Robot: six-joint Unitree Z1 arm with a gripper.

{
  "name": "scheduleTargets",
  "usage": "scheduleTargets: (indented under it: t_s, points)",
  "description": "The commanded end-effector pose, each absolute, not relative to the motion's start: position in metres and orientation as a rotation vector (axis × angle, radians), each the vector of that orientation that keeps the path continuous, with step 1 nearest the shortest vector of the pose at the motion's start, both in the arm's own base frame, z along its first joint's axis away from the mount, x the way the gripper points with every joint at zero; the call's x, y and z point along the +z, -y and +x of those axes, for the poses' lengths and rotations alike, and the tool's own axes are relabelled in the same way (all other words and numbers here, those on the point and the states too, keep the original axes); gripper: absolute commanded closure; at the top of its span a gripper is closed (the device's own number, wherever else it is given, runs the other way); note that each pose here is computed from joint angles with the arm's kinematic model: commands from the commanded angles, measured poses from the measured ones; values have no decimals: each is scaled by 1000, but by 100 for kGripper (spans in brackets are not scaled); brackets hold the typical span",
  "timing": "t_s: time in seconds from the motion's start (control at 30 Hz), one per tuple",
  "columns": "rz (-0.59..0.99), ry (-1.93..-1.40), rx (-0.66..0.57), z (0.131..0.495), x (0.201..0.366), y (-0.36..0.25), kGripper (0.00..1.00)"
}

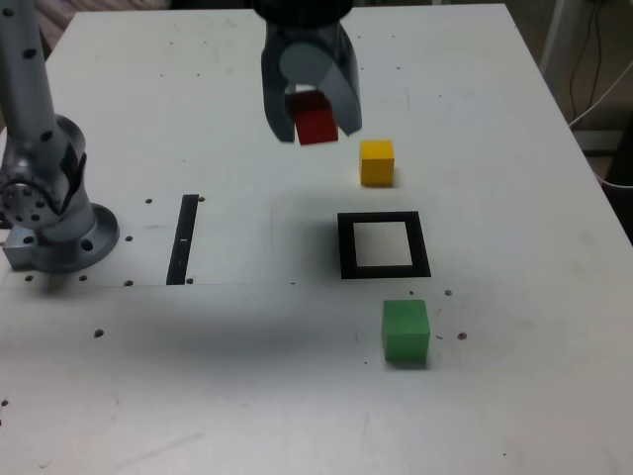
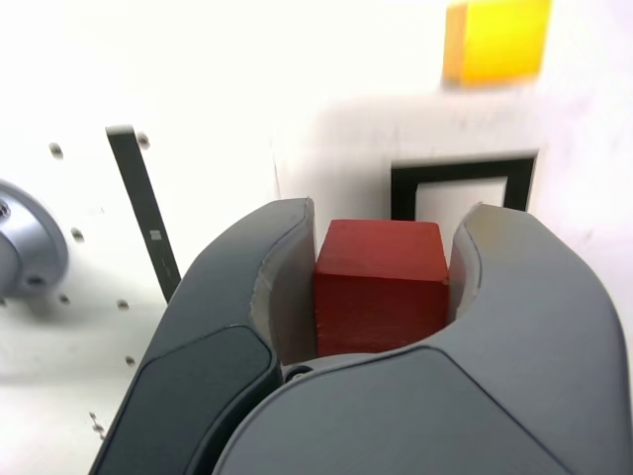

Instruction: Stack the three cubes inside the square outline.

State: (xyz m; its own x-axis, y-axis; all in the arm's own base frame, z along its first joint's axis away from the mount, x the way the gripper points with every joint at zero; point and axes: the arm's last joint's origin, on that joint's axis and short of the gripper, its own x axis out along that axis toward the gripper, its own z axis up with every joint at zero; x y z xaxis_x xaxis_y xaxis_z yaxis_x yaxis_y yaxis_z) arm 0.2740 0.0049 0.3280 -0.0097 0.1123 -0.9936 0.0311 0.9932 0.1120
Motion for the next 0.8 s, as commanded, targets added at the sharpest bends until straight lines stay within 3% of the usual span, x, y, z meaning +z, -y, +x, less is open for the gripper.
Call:
scheduleTargets:
  t_s: [0.0,0.77]
  points:
    - [105,-1568,67,271,325,6,71]
    - [41,-1626,68,305,267,26,71]
